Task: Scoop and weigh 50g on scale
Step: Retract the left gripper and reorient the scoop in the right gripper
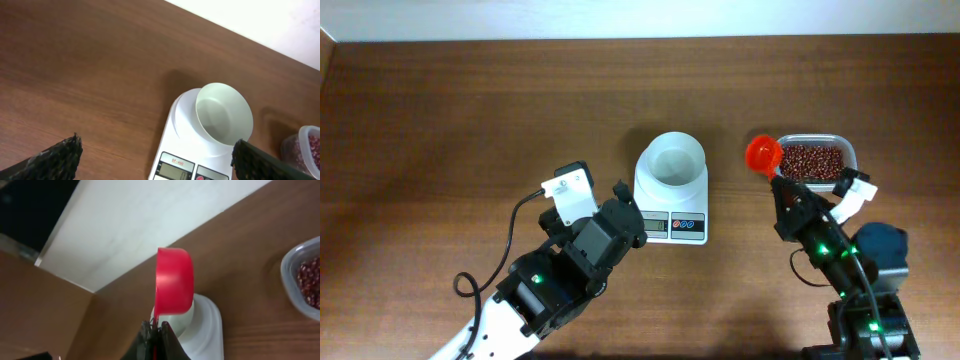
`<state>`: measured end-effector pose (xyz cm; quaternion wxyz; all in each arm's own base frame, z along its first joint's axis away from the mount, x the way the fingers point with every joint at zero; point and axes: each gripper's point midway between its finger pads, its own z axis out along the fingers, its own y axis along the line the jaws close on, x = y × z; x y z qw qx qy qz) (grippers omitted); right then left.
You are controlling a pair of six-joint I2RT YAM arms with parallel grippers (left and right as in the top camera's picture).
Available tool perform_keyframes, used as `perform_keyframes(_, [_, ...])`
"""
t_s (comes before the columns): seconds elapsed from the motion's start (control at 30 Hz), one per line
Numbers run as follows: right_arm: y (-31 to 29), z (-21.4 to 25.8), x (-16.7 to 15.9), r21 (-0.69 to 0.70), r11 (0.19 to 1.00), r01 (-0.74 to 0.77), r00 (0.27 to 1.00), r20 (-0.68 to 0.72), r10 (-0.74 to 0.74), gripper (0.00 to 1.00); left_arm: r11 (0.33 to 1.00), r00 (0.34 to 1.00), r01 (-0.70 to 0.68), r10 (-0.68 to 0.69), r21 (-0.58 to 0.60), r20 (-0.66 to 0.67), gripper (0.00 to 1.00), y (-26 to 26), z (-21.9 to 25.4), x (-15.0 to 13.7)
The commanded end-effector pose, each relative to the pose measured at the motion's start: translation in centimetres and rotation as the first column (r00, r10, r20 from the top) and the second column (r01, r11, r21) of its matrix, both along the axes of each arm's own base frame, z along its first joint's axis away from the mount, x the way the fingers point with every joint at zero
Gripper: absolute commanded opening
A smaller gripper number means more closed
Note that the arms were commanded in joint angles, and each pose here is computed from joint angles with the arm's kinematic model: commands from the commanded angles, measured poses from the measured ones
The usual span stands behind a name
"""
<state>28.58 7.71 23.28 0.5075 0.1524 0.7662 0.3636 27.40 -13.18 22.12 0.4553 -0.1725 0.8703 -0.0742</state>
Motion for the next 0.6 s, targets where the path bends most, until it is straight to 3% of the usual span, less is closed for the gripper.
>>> perform_keyframes(0.0, [0.5,-0.9,0.2,0.009,0.999,-0.035,0.999,-0.041,0.035,0.04,0.999,0.999,0.029,-0.029,-0.019,-0.022,0.99,-0.4,-0.3,-0.3])
perform_keyframes(0.13, [1.6,-2.3,-0.1,0.033,0.994,-0.105,0.989,-0.099,0.108,0.04,0.999,0.999,0.036,-0.036,-0.002,-0.023,0.99,-0.3,-0.3,-0.3])
perform_keyframes(0.23, [2.2,-3.7,-0.9,0.052,0.989,-0.139,0.975,-0.168,0.146,0.04,0.980,0.985,0.170,-0.168,0.101,-0.024,0.99,-1.0,0.6,-0.4])
perform_keyframes(0.33, [2.1,-3.8,-0.9,0.047,0.989,-0.137,0.975,-0.170,0.144,0.04,0.862,0.884,0.464,-0.465,0.205,-0.046,0.99,-3.3,3.4,-0.3])
perform_keyframes(0.4, [2.2,-3.7,-0.9,0.048,0.989,-0.138,0.975,-0.170,0.144,0.04,0.783,0.803,0.593,-0.591,0.186,-0.070,0.99,-3.5,5.2,-0.7])
perform_keyframes(0.47, [2.2,-3.5,-0.9,0.048,0.989,-0.139,0.976,-0.165,0.145,0.04,0.655,0.684,0.725,-0.719,0.211,-0.118,0.99,-3.7,5.6,-2.0])
perform_keyframes(0.5, [2.3,-3.0,-0.8,0.049,0.988,-0.145,0.977,-0.153,0.151,0.04,0.628,0.666,0.742,-0.732,0.233,-0.146,0.99,-3.0,5.6,-2.2])
perform_keyframes(0.57, [2.6,-2.4,-0.9,0.041,0.984,-0.175,0.975,-0.132,0.179,0.04,0.693,0.764,0.643,-0.611,0.327,-0.206,0.99,0.2,5.0,-1.1])
